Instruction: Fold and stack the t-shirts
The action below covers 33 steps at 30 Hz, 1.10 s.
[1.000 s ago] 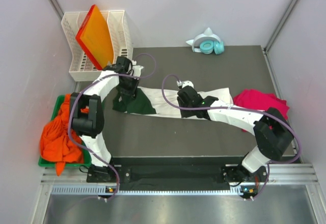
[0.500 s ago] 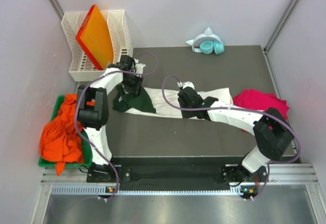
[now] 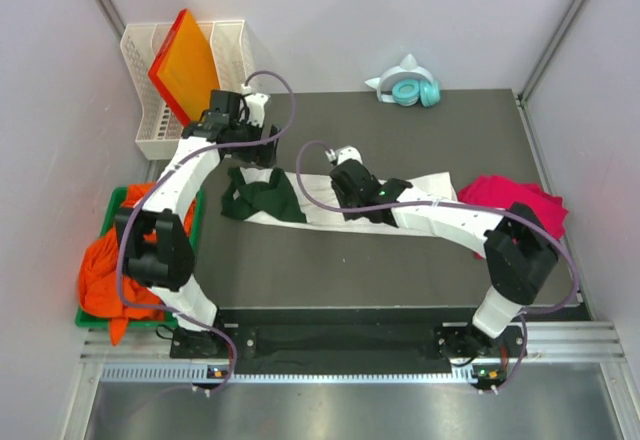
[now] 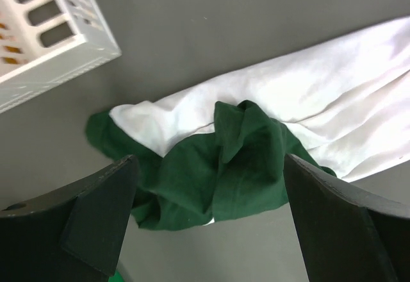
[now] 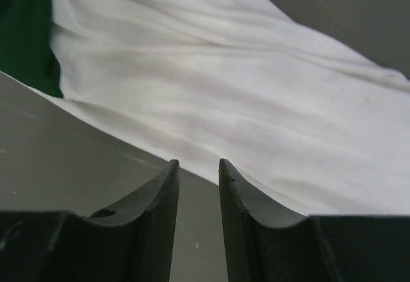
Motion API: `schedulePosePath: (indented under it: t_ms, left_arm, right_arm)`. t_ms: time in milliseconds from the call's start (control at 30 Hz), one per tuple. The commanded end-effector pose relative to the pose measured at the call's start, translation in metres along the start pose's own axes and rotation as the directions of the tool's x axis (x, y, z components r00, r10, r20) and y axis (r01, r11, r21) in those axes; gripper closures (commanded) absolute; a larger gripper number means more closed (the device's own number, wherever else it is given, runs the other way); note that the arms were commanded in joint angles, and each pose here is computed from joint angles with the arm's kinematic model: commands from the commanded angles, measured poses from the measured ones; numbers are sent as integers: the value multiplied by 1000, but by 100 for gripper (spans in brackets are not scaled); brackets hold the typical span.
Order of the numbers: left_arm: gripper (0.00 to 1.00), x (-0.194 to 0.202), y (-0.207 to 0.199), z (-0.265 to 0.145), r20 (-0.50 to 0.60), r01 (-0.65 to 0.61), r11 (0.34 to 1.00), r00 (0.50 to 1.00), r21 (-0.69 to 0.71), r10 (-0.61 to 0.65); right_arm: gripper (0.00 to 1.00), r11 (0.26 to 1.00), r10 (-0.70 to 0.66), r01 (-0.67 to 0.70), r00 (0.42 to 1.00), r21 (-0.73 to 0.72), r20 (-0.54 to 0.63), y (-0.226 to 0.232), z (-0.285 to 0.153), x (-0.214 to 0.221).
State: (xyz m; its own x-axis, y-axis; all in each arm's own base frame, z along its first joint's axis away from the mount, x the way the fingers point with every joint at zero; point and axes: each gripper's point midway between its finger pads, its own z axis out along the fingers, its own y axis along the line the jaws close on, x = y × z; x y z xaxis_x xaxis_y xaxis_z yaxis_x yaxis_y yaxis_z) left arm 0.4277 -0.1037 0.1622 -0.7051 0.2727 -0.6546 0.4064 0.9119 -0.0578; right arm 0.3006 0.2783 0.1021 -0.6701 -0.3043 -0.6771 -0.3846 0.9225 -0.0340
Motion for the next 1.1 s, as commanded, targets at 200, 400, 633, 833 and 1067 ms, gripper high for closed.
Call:
schedulePosePath:
  t_ms: [200, 400, 633, 833, 1067]
  left_arm:
    - [2, -1, 21, -48, 131, 61, 988, 990, -144, -42]
    - [2, 7, 55, -68, 142, 135, 968, 984, -211, -107]
    - [2, 18, 75, -85, 167, 206, 950, 971, -233, -170]
    - [2, 31, 76, -89, 151, 227, 945, 969, -237, -195]
    - [2, 43, 68, -96, 140, 221, 953, 971, -207, -195]
  right_arm:
    - [69, 960, -268, 278, 949, -40, 168, 94, -3, -54]
    - [69, 909, -402, 417, 885, -15, 237, 142, -9, -58]
    - [69, 843, -522, 533, 784, 67, 336, 178, -12, -77]
    - [68, 814, -567, 570, 737, 111, 368, 193, 3, -85]
    - [66, 813, -452, 569, 751, -125, 481, 237, -22, -93]
